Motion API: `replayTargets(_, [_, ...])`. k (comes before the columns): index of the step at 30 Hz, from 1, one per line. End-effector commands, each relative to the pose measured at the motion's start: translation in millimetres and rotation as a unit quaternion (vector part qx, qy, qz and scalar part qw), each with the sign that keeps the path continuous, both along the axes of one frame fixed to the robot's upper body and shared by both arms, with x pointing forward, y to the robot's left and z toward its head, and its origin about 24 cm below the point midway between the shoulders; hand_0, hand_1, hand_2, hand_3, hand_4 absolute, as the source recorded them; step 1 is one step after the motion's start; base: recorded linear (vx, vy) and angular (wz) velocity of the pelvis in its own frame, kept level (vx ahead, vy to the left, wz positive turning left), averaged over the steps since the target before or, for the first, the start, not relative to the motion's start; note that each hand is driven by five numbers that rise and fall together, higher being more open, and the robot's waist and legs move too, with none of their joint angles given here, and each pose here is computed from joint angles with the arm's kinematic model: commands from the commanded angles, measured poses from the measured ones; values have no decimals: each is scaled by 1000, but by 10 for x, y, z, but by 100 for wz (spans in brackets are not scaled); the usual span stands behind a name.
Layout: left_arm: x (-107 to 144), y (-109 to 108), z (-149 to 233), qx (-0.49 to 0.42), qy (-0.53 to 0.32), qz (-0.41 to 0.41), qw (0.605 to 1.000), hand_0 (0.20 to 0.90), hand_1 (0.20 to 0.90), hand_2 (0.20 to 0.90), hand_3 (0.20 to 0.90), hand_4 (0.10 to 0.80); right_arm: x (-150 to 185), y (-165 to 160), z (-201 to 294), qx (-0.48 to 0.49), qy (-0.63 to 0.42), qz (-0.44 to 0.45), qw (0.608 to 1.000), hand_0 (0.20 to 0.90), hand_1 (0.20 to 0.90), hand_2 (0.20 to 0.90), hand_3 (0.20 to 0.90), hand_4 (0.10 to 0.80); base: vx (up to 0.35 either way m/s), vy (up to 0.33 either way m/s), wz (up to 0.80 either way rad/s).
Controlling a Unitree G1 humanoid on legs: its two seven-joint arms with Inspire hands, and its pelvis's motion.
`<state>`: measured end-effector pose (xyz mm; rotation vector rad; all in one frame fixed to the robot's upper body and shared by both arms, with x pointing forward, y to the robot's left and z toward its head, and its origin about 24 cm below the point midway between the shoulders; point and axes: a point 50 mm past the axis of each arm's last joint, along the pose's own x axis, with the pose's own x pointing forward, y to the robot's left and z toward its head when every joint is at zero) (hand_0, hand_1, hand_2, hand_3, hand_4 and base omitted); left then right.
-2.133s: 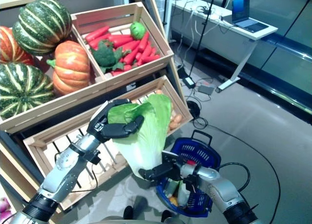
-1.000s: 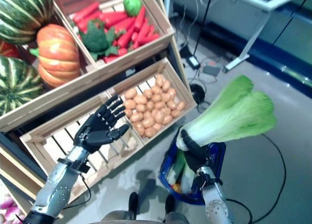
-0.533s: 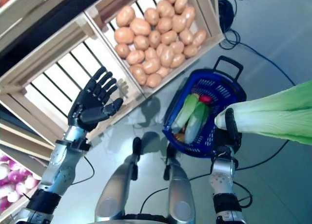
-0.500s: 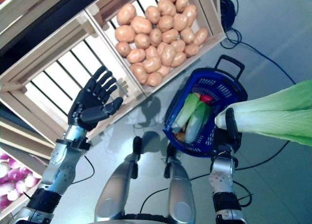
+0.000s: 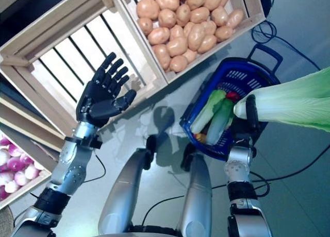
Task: Put vegetables into the basket
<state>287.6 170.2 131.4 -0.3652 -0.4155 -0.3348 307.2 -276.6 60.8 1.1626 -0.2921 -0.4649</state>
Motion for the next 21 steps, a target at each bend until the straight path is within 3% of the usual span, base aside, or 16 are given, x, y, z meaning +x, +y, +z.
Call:
replayTargets(1, [-112, -43, 495, -46, -144, -30, 988, 900, 900, 900, 900, 800, -45, -377, 375, -107, -55, -31, 992, 300, 300, 300, 300, 400, 32, -24, 7])
replayTargets(12, [-64, 0, 412, -57, -111, -28, 992, 900, 900, 900, 900, 800, 78, -461, 81, -83, 81, -9, 993, 300, 300, 300, 300, 400, 27, -51, 3])
replayTargets(17, [-66, 5, 409, -50, -104, -22, 993, 900, 900, 900, 900, 800, 38, -357, -315, -66, 203, 75, 974, 300, 300, 300, 300, 400, 44, -65, 1])
replayTargets(21, [-69, 34, 421, -49, -99, -18, 994, 900, 900, 900, 900, 800, -11, -410, -406, -40, 229, 68, 970, 300, 300, 300, 300, 400, 29, -62, -1])
